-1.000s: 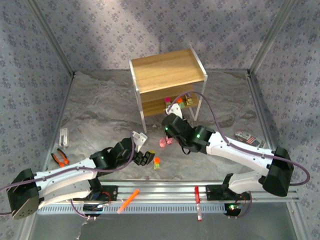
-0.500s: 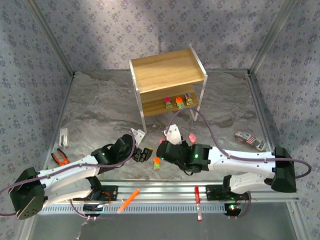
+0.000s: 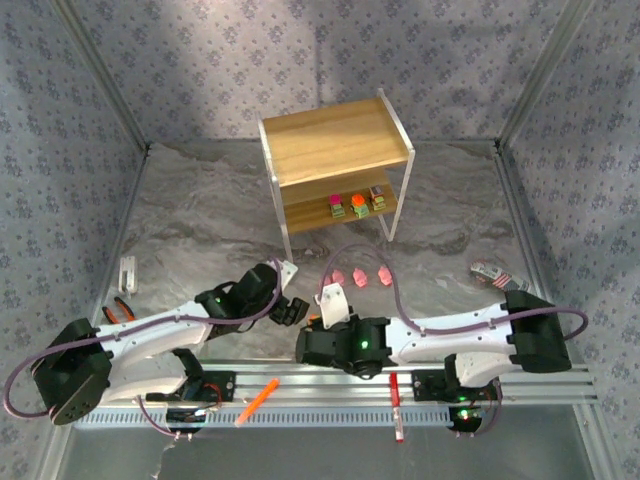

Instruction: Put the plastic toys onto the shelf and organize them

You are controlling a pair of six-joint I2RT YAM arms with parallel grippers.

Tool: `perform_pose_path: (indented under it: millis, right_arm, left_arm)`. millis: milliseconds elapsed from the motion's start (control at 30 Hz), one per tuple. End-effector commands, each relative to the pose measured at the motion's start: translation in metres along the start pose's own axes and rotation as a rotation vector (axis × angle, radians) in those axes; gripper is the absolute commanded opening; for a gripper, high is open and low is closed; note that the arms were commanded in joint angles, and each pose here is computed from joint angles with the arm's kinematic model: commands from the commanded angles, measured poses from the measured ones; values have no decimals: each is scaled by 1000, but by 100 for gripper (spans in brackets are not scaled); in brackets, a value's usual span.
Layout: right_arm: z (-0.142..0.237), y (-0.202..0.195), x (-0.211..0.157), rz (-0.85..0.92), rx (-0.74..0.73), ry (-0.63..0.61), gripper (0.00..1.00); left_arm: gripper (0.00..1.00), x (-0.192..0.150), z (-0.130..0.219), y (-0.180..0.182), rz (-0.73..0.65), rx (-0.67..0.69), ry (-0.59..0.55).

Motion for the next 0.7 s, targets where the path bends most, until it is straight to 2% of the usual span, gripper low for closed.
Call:
perform_pose_path:
  millis: [0, 267, 667]
  right_arm:
    - [-5, 10, -6, -66, 8, -2, 46]
    - [-19, 23, -26, -84, 7, 30, 46]
    - [-34, 26, -51, -141, -64, 30, 44]
  left_arm:
    - [84, 15, 5, -3, 34, -30, -29]
    - [84, 14, 8, 11, 96, -14, -43]
    - [84, 17, 15, 15, 107, -6, -78]
Point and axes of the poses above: each hand's point on the last joint's axis, 136 mm out from that joint toward the fingers, its own z axis back along the fingers, its own y axis along the line the jaws close on, x = y × z, the point moved 1 cm from there along z, back along the fingers, and after that the axes turned 2 degrees about -z, right-handed, at the moved point
